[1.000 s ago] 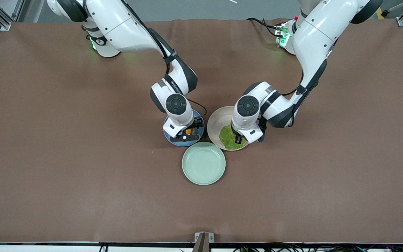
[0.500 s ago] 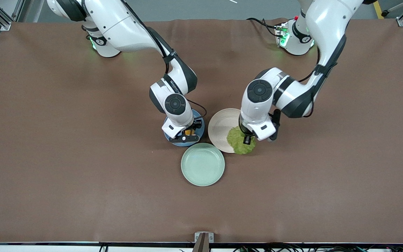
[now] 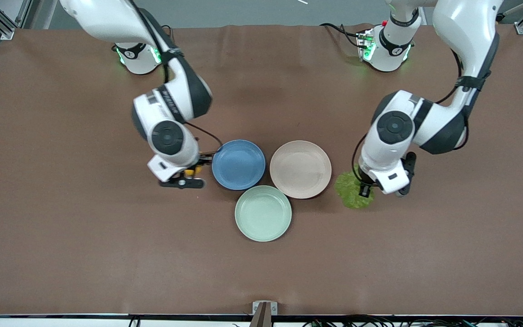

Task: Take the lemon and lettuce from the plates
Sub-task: 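Lift the lemon off the blue plate while the left gripper lifts the lettuce, then lower the lemon onto the table while the left gripper lowers the lettuce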

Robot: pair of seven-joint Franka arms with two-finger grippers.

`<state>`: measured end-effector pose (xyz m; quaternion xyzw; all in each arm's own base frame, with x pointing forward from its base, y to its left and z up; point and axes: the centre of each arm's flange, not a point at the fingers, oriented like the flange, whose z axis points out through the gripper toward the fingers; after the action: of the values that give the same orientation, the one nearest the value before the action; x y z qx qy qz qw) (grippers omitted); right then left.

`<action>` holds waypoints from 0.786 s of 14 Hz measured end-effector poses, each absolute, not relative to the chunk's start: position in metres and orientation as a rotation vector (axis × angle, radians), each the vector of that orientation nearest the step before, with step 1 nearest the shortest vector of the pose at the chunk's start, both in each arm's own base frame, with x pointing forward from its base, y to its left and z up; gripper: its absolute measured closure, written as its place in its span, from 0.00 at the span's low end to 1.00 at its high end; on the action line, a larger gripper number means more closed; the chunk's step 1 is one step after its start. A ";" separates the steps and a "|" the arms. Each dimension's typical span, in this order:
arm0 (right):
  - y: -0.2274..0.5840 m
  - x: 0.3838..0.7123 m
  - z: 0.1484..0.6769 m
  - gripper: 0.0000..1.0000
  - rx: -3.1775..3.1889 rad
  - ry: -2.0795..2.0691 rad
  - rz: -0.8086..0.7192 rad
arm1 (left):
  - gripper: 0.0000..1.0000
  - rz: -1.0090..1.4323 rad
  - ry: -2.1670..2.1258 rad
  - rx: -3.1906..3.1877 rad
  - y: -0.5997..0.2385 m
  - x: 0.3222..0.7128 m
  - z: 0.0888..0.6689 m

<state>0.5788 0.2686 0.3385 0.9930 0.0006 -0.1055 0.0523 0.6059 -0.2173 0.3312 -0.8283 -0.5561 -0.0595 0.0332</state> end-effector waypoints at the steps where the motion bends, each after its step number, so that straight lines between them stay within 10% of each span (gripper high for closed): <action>1: 0.227 0.585 0.341 0.38 3.027 0.058 -0.345 | 0.96 -0.168 -1.684 -2.552 -0.200 0.609 0.326; 6: -0.005 0.605 0.309 0.38 3.120 0.299 -0.318 | 0.96 -0.084 -1.576 -2.580 -0.098 0.613 0.292; 11: -0.074 0.560 0.206 0.38 3.131 0.361 -0.186 | 0.96 -0.005 -1.565 -2.607 -0.056 0.605 0.245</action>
<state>0.5604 -0.0735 0.2059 0.9917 0.1142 -0.0589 -0.0079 0.6045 -0.0558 0.2450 -0.8563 -0.5140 -0.0016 0.0507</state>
